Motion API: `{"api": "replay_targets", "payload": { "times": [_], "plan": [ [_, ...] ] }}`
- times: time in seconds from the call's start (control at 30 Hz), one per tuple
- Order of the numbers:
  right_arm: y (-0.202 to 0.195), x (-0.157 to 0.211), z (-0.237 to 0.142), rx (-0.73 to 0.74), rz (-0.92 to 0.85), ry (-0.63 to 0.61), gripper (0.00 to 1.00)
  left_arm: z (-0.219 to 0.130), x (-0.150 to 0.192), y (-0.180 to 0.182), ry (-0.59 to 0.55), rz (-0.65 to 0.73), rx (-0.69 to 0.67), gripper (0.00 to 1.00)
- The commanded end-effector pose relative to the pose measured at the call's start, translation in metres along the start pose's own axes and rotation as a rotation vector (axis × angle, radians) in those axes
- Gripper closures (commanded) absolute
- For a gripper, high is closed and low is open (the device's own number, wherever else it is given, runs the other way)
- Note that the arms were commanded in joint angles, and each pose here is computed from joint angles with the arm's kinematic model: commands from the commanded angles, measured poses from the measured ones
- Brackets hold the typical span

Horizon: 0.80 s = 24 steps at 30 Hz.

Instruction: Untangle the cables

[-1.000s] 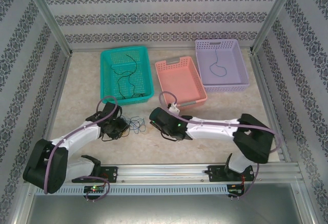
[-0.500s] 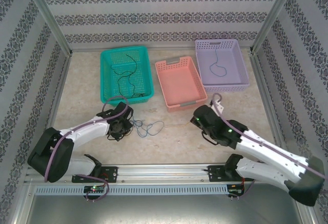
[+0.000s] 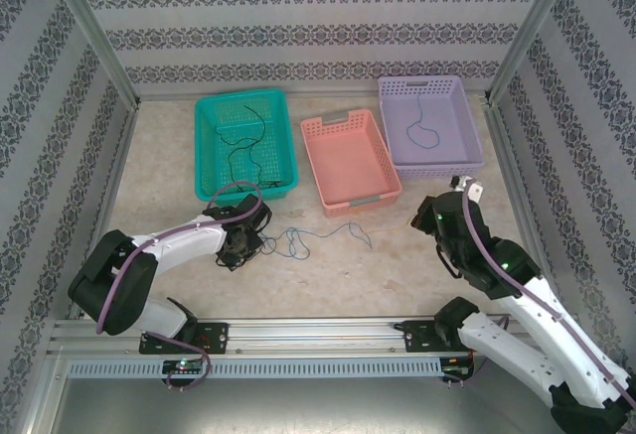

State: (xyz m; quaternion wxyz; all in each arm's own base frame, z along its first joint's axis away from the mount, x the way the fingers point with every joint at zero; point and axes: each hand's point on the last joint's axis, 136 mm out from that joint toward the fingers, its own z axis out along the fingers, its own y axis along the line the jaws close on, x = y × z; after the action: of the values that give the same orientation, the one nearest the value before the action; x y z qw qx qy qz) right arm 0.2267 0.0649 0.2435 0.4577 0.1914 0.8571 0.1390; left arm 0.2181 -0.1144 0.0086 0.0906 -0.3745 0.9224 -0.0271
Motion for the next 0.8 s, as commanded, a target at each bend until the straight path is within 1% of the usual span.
{"api": "replay_targets", "payload": {
  "times": [0.0,0.13,0.33,0.4,0.57,0.6,0.67,0.77],
  "plan": [
    [-0.001,-0.016,-0.010,0.003,-0.085,-0.021,1.00,0.022,0.017,-0.023,0.057,0.004,0.077,1.00],
    [-0.013,-0.034,-0.018,0.063,-0.100,-0.070,1.00,0.023,0.017,-0.022,0.056,0.001,0.075,1.00],
    [-0.051,-0.069,-0.037,0.256,-0.089,-0.178,1.00,0.023,0.016,-0.016,0.053,-0.002,0.048,1.00],
    [-0.058,-0.079,-0.041,0.296,-0.085,-0.210,1.00,0.024,0.017,-0.012,0.054,0.000,0.034,1.00],
    [-0.063,-0.111,-0.050,0.348,-0.077,-0.300,1.00,0.025,0.018,-0.006,0.055,-0.001,0.008,1.00],
    [-0.061,-0.118,-0.051,0.346,-0.081,-0.316,1.00,0.025,0.018,-0.006,0.057,-0.003,0.009,1.00],
    [-0.048,-0.128,-0.048,0.296,-0.102,-0.328,1.00,0.024,0.018,-0.013,0.063,0.004,0.035,1.00],
    [-0.021,-0.130,-0.038,0.160,-0.113,-0.309,1.00,0.019,0.019,-0.032,0.079,0.034,0.090,1.00]
  ]
}}
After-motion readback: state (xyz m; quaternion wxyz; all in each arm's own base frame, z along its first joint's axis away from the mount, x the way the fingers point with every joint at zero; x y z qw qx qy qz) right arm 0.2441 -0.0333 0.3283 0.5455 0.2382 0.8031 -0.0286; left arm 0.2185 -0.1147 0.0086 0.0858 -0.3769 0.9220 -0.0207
